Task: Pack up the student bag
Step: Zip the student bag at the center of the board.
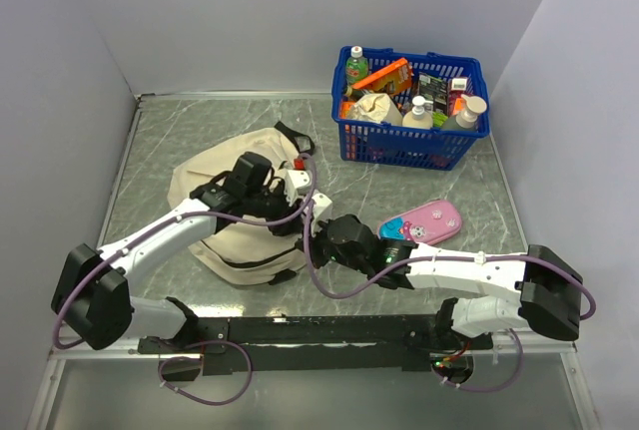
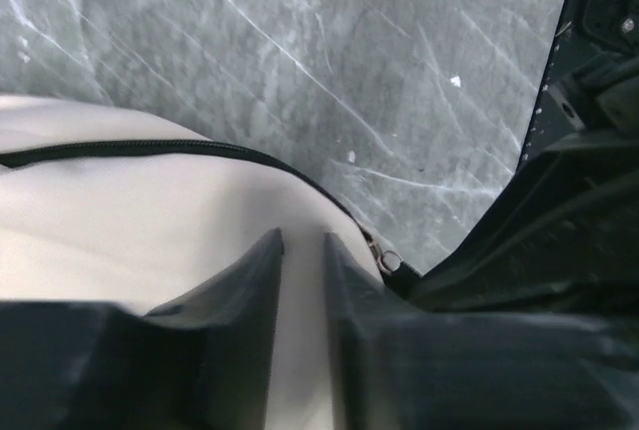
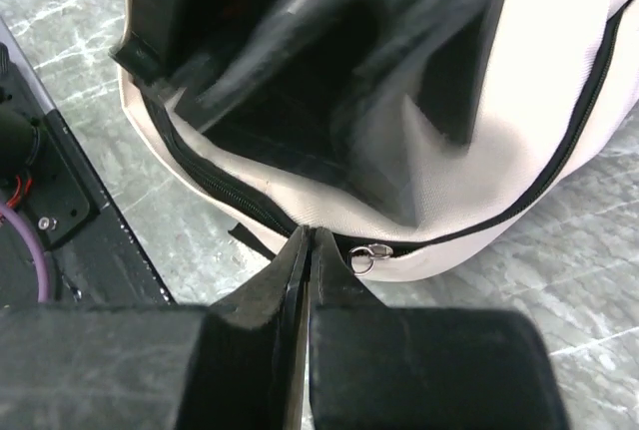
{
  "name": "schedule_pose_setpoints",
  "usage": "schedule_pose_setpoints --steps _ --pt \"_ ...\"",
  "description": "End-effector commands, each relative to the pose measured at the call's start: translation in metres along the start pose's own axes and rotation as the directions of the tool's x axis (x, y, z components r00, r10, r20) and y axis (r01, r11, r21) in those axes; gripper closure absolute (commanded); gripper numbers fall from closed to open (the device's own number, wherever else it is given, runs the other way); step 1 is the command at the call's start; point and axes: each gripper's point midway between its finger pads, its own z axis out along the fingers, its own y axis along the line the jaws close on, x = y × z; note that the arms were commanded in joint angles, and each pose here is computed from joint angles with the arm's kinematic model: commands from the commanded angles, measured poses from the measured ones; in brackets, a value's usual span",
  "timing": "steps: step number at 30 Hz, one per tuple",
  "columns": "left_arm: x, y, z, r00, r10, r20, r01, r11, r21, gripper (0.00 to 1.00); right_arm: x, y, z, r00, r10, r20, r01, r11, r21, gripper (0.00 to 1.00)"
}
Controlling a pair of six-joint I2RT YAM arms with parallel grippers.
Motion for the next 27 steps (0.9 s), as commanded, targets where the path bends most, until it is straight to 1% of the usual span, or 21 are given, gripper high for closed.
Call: schedule_pose_setpoints --steps 1,2,4,10,14,16,19,20,22,24,25,26,27 --pt "0.005 -0.003 0.010 0.999 -0.030 -0.019 0.030 0.999 0.014 0.94 -0.042 0.016 0.001 0.993 -0.010 0.120 0.013 1.000 -0.022 1.00" --pt "0.001 0.000 0.011 0.999 -0.033 -0.012 0.033 0.999 -0.002 0.99 -0.042 0.015 0.001 0.992 -0.020 0.122 0.022 1.000 -0.015 1.00" --pt "-0.004 0.003 0.013 0.999 -0.036 -0.003 0.036 0.999 0.000 0.99 -0.040 0.017 0.001 0.992 -0.030 0.125 0.031 0.999 -0.011 1.00" --pt "-0.050 0.012 0.016 0.996 -0.031 0.086 0.031 1.000 0.002 0.99 -0.041 0.021 0.004 0.990 -0.049 0.136 0.051 0.999 -0.008 1.00" --pt "-0.082 0.017 0.017 0.992 -0.015 0.126 0.014 1.000 0.010 0.99 -0.044 0.041 0.013 0.989 -0.055 0.136 0.064 0.996 -0.062 1.00" --pt "-0.091 0.017 0.016 0.990 -0.008 0.141 0.006 1.000 0.014 0.99 -0.046 0.054 0.021 0.989 -0.065 0.135 0.079 0.992 -0.097 1.00" --pt "-0.104 0.019 0.013 0.987 0.010 0.158 -0.012 1.000 0.011 0.99 -0.052 0.074 0.030 0.985 -0.113 0.129 0.129 0.983 -0.129 1.00" --pt "-0.100 0.017 0.012 0.991 0.002 0.137 -0.005 1.000 0.020 0.99 -0.050 0.078 0.031 0.985 -0.127 0.118 0.142 0.981 -0.131 1.00" --pt "-0.098 0.013 0.005 0.992 0.056 0.109 -0.060 0.998 0.034 0.99 -0.053 0.076 0.035 0.985 -0.133 0.109 0.144 0.985 -0.099 1.00" --pt "-0.069 0.014 -0.001 0.999 0.023 -0.027 -0.022 0.999 0.043 0.99 -0.051 0.070 0.032 0.985 -0.135 0.110 0.144 0.987 -0.075 1.00" --pt "-0.075 0.017 -0.007 0.998 0.023 -0.051 -0.021 0.999 0.048 0.98 -0.052 0.065 0.030 0.985 -0.134 0.112 0.140 0.989 -0.050 1.00" --pt "-0.058 0.020 -0.001 0.991 -0.015 -0.130 0.027 0.996 0.090 0.93 -0.053 0.062 0.028 0.984 -0.130 0.118 0.136 0.990 -0.042 1.00" --pt "-0.030 0.018 -0.016 0.968 -0.086 -0.237 0.119 0.984 0.132 0.90 -0.055 0.062 0.026 0.984 -0.130 0.122 0.135 0.990 -0.038 1.00"
